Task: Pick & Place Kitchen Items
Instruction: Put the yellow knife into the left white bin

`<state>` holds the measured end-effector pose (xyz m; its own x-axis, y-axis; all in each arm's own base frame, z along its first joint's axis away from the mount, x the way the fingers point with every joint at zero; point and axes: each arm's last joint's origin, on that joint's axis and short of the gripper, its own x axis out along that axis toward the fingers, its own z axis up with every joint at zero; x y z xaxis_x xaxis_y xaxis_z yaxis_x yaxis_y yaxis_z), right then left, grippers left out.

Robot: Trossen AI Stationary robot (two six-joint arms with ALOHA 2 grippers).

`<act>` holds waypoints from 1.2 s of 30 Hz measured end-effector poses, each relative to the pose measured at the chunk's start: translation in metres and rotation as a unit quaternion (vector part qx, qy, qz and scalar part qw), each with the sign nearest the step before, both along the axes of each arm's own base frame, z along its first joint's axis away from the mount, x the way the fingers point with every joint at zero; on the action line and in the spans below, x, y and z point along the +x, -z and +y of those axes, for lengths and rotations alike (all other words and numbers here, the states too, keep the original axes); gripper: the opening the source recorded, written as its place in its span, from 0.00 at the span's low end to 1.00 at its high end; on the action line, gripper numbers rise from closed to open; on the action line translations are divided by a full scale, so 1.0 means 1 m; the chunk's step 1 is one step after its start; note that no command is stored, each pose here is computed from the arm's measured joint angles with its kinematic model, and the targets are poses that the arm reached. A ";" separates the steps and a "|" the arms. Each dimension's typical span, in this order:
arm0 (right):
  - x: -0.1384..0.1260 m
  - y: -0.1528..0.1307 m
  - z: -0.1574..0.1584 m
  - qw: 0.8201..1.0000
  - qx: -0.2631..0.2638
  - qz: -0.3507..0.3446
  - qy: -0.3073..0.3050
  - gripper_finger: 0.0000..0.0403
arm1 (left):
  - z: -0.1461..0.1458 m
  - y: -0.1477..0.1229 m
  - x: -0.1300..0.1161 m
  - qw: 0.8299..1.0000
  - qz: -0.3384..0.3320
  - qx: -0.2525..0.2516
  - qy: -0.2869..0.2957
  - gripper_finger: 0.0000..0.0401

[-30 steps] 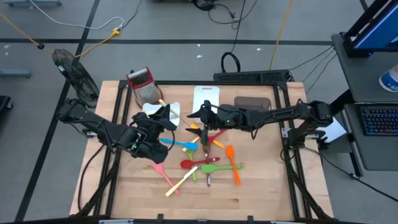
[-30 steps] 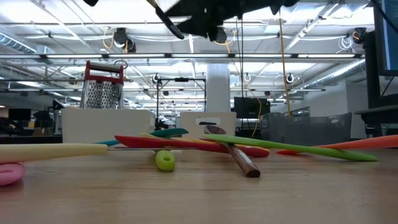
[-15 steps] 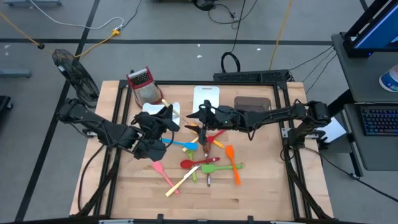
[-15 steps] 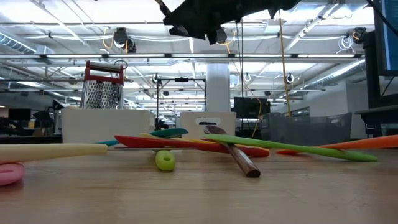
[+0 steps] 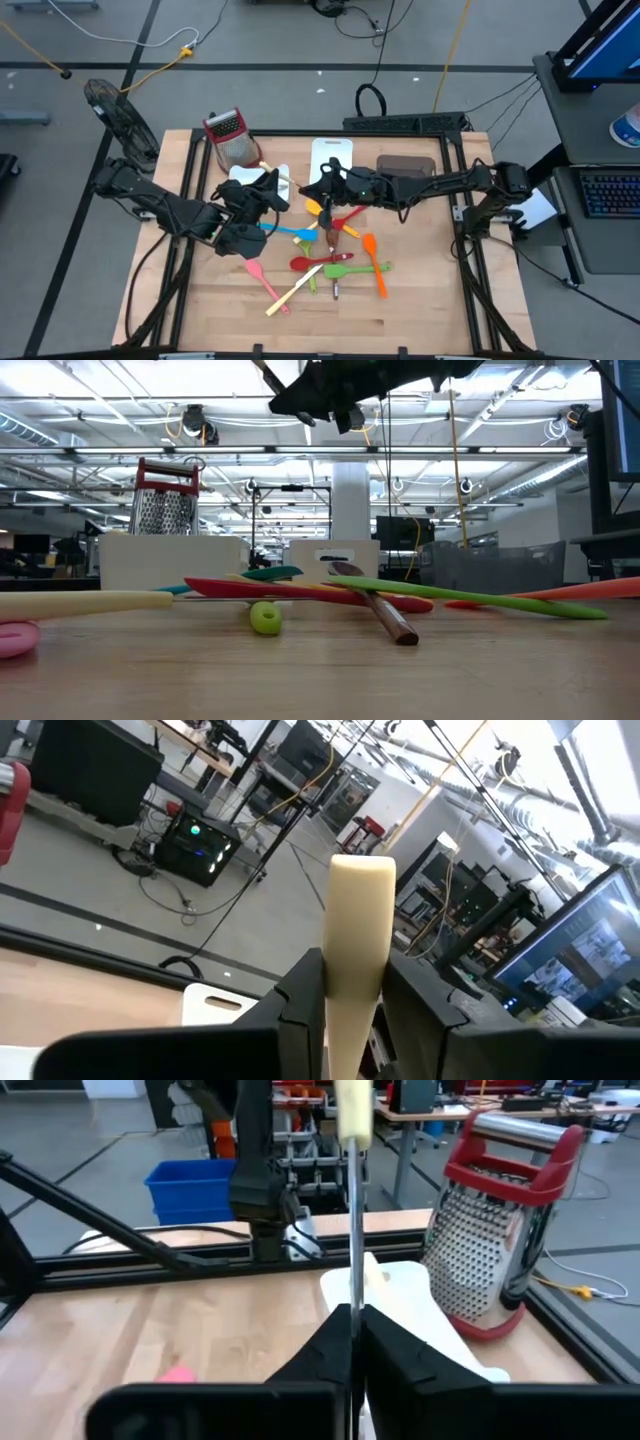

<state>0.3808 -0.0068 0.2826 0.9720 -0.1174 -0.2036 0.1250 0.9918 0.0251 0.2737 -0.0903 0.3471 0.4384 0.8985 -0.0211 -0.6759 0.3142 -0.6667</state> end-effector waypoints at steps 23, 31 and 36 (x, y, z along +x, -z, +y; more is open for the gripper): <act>-0.001 0.002 -0.005 1.000 0.001 0.019 0.005 0.00 | 0.019 -0.038 -0.036 0.985 0.128 0.031 0.112 0.21; -0.002 0.008 -0.006 0.999 0.001 0.037 0.005 0.00 | 0.026 -0.032 -0.028 0.969 0.161 0.009 0.190 0.23; -0.002 0.011 -0.006 0.999 0.002 0.050 0.005 0.00 | 0.026 -0.033 -0.027 0.963 0.174 0.018 0.204 0.34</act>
<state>0.3784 -0.0126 0.2718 0.9456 -0.1259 -0.3001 0.1368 0.9905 0.0157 0.2466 -0.0642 0.3804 0.7271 0.6560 -0.2023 -0.6719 0.6194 -0.4061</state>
